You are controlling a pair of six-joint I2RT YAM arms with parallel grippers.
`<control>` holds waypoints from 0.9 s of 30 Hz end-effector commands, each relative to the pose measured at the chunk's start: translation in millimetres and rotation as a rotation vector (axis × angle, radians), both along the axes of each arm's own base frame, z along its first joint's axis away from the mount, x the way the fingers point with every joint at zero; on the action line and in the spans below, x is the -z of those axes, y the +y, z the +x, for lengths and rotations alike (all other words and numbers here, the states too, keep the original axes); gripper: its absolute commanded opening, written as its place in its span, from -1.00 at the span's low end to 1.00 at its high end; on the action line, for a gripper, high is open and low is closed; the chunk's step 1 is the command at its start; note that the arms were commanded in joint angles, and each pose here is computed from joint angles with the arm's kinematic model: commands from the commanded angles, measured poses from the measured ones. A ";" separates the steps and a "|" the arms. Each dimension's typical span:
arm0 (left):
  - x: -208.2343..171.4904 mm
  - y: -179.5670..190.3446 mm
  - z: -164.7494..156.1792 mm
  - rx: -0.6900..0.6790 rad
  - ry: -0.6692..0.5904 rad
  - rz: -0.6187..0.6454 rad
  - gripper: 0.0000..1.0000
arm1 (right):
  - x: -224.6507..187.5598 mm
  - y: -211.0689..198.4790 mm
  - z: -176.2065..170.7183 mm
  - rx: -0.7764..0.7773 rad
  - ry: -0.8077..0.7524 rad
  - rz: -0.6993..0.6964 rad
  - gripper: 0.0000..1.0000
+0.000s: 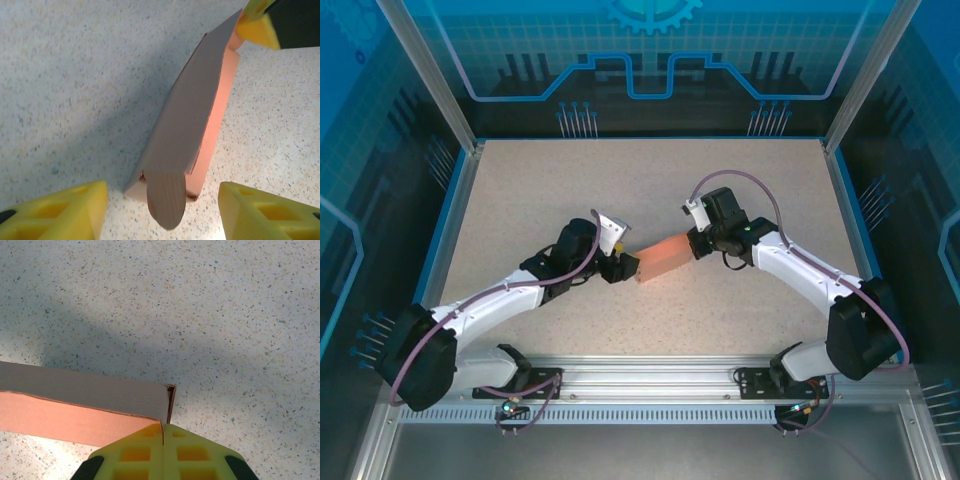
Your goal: Fold the paper box
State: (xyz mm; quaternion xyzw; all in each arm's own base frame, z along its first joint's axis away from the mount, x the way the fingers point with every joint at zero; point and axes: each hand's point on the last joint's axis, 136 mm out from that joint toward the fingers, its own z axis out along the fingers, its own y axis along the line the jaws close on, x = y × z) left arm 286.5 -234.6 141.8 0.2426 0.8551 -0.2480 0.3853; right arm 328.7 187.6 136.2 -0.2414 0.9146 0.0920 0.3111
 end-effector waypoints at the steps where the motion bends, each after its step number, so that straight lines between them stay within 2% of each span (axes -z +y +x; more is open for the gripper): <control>1: 5.0 6.7 -7.3 -0.035 0.043 0.025 0.12 | 3.0 3.1 -1.8 0.001 0.020 -0.014 -1.00; 4: 2.6 3.7 -4.1 -0.021 0.036 0.039 -0.11 | 3.9 4.4 -1.7 -0.001 0.023 -0.013 -1.00; 10: 3.0 -1.2 0.6 -0.001 0.038 0.067 -0.43 | 3.8 4.5 -1.7 -0.001 0.022 -0.015 -1.00; 17: 5.2 -3.0 3.5 0.004 0.039 0.077 -0.62 | 5.2 4.0 -2.2 -0.003 0.024 -0.020 -1.00; 27: 1.9 -2.4 5.5 -0.023 0.049 0.074 -0.78 | 3.0 3.8 -2.3 0.003 0.019 -0.015 -1.00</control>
